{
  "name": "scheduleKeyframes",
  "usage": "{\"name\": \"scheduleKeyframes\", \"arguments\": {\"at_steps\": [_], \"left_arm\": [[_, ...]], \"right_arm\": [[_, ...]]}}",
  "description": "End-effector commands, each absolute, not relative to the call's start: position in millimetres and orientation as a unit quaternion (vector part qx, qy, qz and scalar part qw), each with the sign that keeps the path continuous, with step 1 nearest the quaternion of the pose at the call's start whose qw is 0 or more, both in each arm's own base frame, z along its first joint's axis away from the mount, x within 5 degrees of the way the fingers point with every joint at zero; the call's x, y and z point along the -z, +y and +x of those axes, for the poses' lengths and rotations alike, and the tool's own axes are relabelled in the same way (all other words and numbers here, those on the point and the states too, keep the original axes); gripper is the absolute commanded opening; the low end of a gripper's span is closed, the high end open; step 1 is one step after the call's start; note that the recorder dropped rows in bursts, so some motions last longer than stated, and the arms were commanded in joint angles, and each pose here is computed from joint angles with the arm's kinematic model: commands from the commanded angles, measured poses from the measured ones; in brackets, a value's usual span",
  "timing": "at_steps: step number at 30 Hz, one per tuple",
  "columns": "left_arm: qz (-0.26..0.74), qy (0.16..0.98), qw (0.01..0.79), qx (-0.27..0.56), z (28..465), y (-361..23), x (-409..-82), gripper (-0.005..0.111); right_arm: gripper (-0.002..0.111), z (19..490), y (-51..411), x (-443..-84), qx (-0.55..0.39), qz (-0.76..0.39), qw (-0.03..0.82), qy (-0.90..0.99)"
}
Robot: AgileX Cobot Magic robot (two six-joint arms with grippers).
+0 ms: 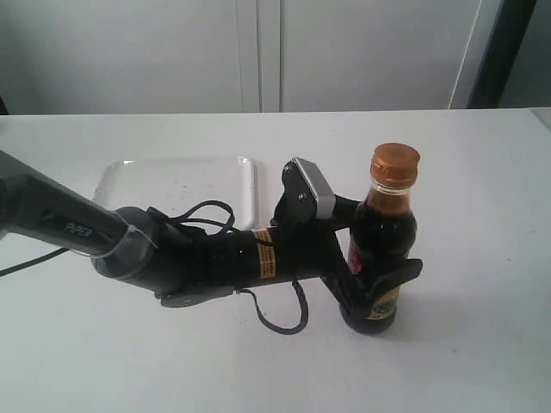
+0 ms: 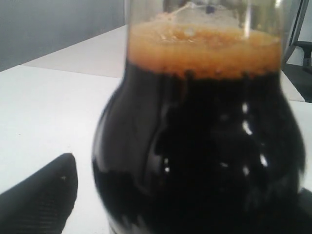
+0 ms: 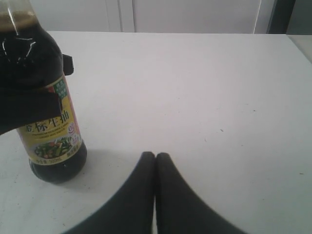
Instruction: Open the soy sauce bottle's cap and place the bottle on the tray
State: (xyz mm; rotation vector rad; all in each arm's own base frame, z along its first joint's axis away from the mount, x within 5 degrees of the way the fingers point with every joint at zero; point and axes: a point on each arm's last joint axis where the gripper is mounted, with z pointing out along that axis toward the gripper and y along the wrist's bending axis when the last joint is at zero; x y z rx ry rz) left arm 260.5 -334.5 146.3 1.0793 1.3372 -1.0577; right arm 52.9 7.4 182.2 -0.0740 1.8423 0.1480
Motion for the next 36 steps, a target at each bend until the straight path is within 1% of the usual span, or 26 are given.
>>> {"name": "scheduleKeyframes", "arguments": {"at_steps": [1,2,3,5,10,11,14,30,36], "left_arm": [[0.445,0.567,0.531,0.445,262.2,-336.0,-143.1,0.087],[0.448,0.566,0.53,0.445,261.7,-336.1,-142.9,0.085],[0.451,0.564,0.529,0.445,261.3,-336.1,-142.8,0.08],[0.457,0.561,0.528,0.445,260.3,-336.3,-142.4,0.064],[0.483,0.547,0.522,0.442,256.5,-336.8,-140.7,0.005],[0.495,0.539,0.523,0.437,255.4,-337.0,-140.3,0.0],[0.524,0.52,0.52,0.43,251.6,-337.3,-138.6,0.0],[0.558,0.5,0.503,0.431,245.5,-337.3,-135.6,0.0],[0.57,0.493,0.497,0.431,243.2,-337.2,-134.4,0.0]], "right_arm": [[0.0,52.9,7.0,-181.5,-0.063,-0.027,0.605,0.793],[0.0,52.9,7.0,-181.5,-0.063,-0.027,0.605,0.793],[0.0,52.9,7.0,-181.5,-0.063,-0.027,0.605,0.793],[0.0,52.9,7.0,-181.5,-0.063,-0.027,0.605,0.793],[0.0,52.9,7.0,-181.5,-0.063,-0.027,0.605,0.793],[0.0,52.9,7.0,-181.5,-0.063,-0.027,0.605,0.793],[0.0,52.9,7.0,-181.5,-0.063,-0.027,0.605,0.793],[0.0,52.9,7.0,-181.5,-0.063,-0.027,0.605,0.793],[0.0,53.5,6.2,-183.7,-0.021,-0.074,0.617,0.783]]}}
